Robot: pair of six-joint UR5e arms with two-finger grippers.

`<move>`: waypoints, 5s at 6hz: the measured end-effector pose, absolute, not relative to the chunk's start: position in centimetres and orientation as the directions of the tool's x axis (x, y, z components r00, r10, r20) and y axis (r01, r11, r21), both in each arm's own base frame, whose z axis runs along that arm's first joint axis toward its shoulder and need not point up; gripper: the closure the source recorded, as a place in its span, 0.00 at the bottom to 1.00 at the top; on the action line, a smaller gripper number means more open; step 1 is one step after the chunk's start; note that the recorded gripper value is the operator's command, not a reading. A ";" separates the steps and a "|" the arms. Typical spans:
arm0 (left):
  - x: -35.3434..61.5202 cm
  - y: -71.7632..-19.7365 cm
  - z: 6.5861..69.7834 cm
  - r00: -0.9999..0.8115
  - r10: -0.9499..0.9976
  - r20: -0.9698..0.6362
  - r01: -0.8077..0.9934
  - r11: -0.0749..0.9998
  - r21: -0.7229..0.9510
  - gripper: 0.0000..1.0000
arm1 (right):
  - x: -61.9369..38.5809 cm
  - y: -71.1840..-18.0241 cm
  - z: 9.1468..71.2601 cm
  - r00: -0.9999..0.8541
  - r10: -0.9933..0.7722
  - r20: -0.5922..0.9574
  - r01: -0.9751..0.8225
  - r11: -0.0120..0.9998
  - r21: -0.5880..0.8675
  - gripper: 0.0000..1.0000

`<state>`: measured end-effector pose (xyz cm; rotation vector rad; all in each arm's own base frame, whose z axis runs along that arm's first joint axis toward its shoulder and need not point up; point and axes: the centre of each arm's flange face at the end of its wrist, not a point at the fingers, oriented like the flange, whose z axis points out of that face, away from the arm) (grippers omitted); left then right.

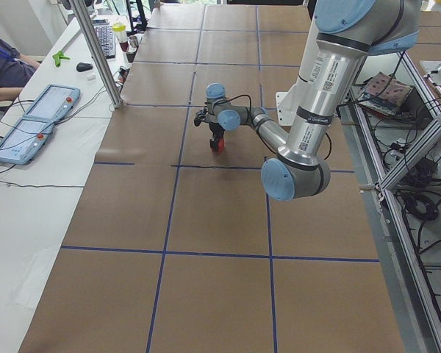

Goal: Form red blocks into L shape at center
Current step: 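Lower the left gripper and grasp the last red cube, then carry the cube with the left gripper beside the stacked pair, then set the cube down beside the far cube of the pair and release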

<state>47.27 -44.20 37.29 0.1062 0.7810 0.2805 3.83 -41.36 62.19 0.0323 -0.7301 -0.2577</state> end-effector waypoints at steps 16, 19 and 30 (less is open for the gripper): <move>60.4 -46.8 20.3 -0.040 -0.999 0.027 0.675 -0.047 -0.736 0.69 | 3.8 -41.3 62.3 0.715 -0.246 0.654 0.224 0.967 0.119 0.00; 61.6 -47.1 20.5 -0.037 -0.999 0.017 0.675 -0.038 -0.737 0.69 | 3.8 -41.3 62.3 0.715 -0.246 0.654 0.224 0.967 0.119 0.00; 63.0 -47.8 21.1 -0.039 -0.999 -0.001 0.676 -0.026 -0.736 0.56 | 3.8 -41.3 62.7 0.715 -0.242 0.655 0.225 0.968 0.112 0.00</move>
